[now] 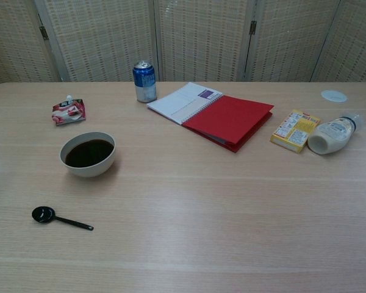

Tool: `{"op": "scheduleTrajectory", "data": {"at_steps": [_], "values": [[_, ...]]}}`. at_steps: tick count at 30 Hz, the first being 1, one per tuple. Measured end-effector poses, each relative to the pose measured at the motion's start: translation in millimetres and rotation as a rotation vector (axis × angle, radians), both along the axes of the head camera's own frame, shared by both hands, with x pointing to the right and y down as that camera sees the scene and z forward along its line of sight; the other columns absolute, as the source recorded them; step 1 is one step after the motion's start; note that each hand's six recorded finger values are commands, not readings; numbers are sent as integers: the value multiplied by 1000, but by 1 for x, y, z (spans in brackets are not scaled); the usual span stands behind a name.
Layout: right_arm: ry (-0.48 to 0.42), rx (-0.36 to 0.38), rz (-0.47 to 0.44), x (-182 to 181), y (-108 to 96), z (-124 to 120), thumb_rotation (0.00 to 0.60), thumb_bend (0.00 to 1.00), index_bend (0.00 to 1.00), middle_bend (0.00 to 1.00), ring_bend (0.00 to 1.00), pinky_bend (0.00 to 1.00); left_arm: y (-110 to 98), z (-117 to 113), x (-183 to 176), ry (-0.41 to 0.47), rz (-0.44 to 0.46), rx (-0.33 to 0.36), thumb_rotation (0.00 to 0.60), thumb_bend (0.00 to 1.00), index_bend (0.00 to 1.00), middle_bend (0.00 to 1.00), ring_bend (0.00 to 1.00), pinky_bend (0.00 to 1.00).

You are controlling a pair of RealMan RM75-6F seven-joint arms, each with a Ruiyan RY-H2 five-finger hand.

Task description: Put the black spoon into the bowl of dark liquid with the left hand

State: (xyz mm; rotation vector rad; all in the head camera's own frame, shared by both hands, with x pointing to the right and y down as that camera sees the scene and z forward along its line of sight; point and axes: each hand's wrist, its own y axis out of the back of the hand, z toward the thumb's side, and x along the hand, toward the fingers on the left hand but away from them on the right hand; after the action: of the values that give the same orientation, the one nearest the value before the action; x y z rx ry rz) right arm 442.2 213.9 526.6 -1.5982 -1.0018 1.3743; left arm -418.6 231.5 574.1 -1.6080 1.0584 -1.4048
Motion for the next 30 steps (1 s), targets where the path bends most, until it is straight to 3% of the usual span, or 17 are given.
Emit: {"op": "scheduleTrajectory", "data": {"at_steps": [7,13,18,24,30], "values": [[0,-5,-7,-1,-2,2,600,304,295,268,321,345,-6,6,29,24,123,-25,600,265,401,447,384,441],[4,-11,-8,0,-4,4,600,304,295,268,321,345,-7,16,63,62,265,-82,600,264,407,547,473,624],[5,-12,-1,3,-3,3,600,301,295,268,321,345,-2,33,94,91,370,-123,600,264,462,753,673,831],[10,-16,1,5,-3,4,600,295,295,268,321,345,6,48,119,13,505,-120,600,264,474,827,748,926],[13,-26,3,6,-3,7,600,294,295,268,321,345,17,69,146,-3,598,-184,600,264,447,869,786,961]]}}
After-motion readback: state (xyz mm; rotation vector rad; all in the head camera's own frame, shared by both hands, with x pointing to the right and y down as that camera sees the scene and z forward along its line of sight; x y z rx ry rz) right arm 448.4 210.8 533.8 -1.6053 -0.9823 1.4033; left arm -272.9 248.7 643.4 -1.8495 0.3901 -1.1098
